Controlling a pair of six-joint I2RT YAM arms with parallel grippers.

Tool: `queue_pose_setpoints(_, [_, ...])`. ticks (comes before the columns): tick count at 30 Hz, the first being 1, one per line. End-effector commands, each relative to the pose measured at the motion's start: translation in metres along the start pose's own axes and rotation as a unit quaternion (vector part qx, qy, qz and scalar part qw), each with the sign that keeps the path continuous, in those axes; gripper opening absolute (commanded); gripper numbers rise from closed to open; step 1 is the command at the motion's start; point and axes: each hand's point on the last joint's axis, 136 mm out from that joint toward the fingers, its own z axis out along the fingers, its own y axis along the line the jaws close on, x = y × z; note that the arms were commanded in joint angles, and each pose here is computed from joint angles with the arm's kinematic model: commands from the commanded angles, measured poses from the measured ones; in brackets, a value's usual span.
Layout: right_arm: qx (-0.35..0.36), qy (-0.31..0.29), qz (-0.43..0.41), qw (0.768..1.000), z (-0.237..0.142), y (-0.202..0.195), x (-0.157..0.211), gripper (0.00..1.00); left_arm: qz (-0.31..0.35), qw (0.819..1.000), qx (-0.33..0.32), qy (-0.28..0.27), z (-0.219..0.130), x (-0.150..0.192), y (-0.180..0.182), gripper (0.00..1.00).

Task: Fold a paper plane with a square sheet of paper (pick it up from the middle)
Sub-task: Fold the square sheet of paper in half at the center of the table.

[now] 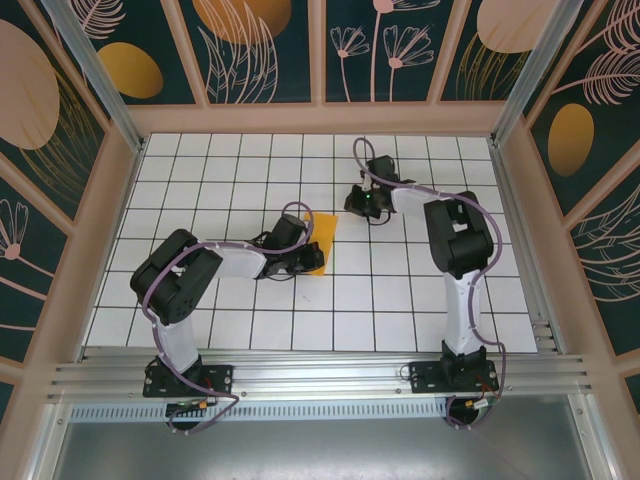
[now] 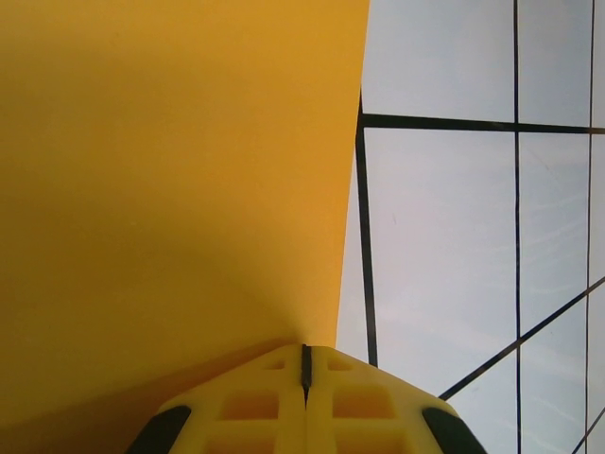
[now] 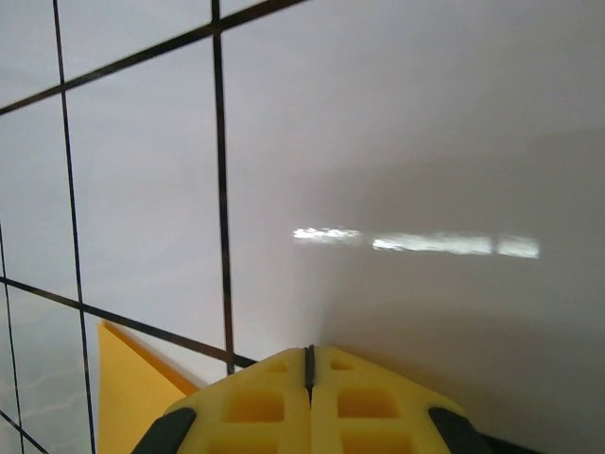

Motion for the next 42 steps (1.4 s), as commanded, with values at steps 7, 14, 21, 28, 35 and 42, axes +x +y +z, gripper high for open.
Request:
queue_pose_setpoints(7, [-0.053,-0.005,-0.018,0.998,-0.054,0.041,0.059,0.04,-0.004,1.000,-0.015,-0.023,-0.024,-0.018,-0.015,0.10])
queue_pose_setpoints(14, [-0.090,0.025,-0.009,0.996,-0.050,0.065,0.105,0.04,-0.015,0.997,-0.027,-0.072,-0.038,-0.051,-0.009,0.10])
queue_pose_setpoints(21, [-0.093,0.055,-0.009,0.994,-0.030,0.076,0.127,0.04,-0.025,0.998,-0.031,-0.054,-0.029,-0.050,0.008,0.08])
queue_pose_setpoints(28, [-0.091,0.080,-0.012,0.993,-0.017,0.079,0.144,0.03,-0.020,0.998,-0.019,-0.053,-0.025,-0.059,0.004,0.07])
queue_pose_setpoints(35, [-0.065,0.096,-0.004,0.993,-0.007,0.061,0.156,0.03,-0.018,0.998,-0.001,-0.060,-0.016,-0.076,-0.004,0.07])
queue_pose_setpoints(42, [-0.053,0.100,-0.003,0.994,-0.003,0.051,0.162,0.03,-0.017,0.999,-0.002,-0.043,0.004,-0.080,-0.002,0.07])
